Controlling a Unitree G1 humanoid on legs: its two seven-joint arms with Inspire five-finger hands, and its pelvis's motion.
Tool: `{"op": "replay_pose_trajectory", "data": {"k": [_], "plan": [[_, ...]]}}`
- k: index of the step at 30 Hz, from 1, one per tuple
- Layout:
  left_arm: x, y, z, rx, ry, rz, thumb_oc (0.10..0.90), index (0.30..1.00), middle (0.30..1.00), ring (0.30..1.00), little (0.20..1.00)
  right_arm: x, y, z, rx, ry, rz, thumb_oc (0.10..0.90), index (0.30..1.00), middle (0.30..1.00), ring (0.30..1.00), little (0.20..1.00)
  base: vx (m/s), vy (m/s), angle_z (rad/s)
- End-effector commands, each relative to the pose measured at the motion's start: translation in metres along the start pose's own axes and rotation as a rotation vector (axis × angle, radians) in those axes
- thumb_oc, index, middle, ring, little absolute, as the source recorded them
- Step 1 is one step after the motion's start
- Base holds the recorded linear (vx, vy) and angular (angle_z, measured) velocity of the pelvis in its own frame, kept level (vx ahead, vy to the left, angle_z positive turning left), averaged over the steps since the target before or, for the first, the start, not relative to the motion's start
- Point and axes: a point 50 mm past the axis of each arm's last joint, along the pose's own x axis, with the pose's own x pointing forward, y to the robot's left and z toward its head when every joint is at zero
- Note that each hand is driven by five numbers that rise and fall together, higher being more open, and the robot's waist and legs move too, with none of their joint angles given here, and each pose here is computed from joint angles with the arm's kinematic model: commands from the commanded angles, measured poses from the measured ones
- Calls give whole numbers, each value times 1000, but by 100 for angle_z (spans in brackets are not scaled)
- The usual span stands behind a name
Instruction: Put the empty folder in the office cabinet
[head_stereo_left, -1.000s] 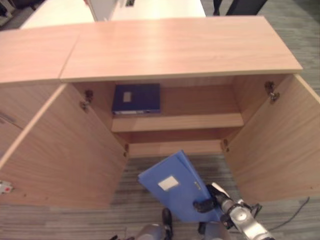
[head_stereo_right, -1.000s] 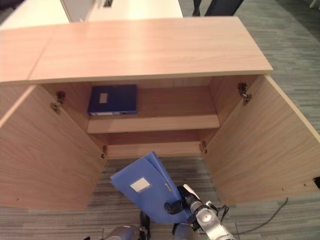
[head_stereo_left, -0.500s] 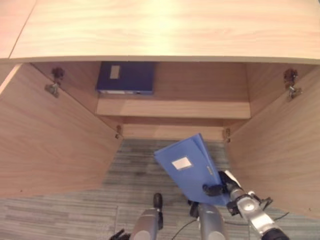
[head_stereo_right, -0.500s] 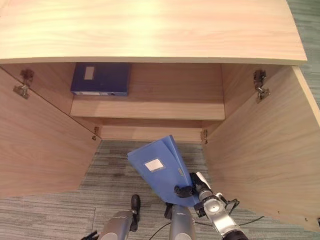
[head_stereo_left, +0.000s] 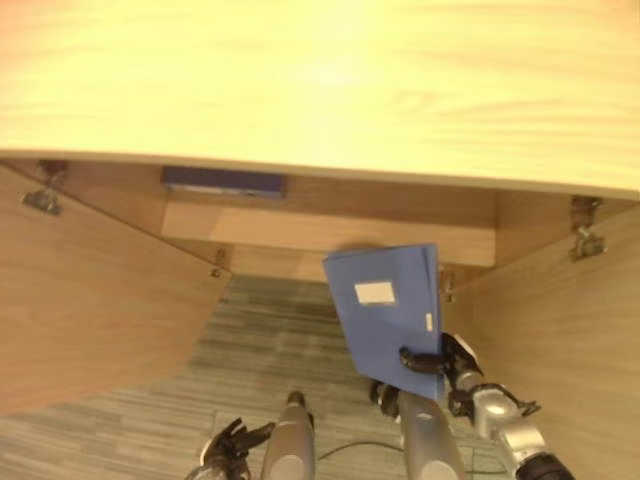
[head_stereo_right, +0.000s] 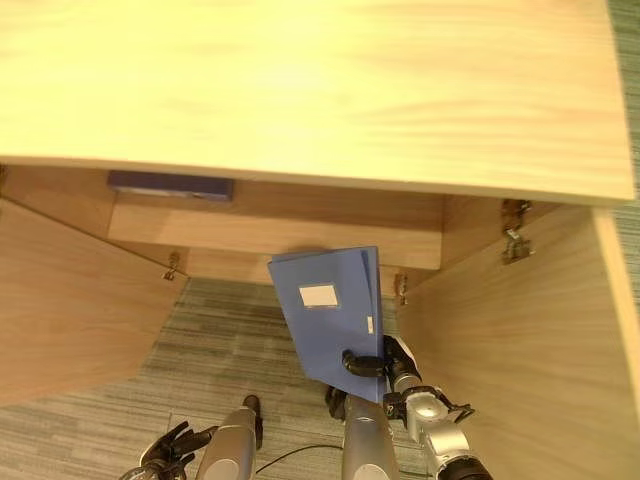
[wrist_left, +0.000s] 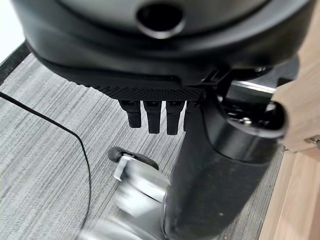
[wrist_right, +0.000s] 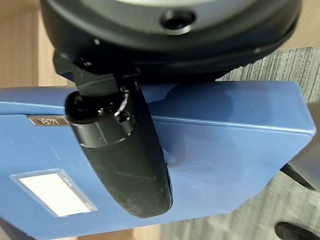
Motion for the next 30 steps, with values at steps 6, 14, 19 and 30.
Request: {"op": "replay_pose_trajectory", "data": {"k": [6, 14, 19, 30], "plan": [[-15, 48, -53, 135, 186, 108, 800, 900, 900, 900, 900, 0, 13, 39, 132, -194, 115, 400, 300, 300, 300, 300, 95, 62, -3], [-7, 38, -28, 250, 107, 54, 800, 900, 900, 900, 900, -4, 41, 49, 234, -225, 344, 400, 300, 300, 300, 300, -18, 144, -28], [-4, 32, -22, 238, 88, 57, 800, 900, 900, 900, 900, -5, 57, 57, 535, -270, 413, 400, 300, 300, 300, 300, -31, 57, -4], [-4, 26, -26, 283, 98, 77, 800, 900, 900, 900, 900, -26, 37, 152, 1201, -872, 403, 400, 300, 300, 300, 300, 0, 0, 0]]}}
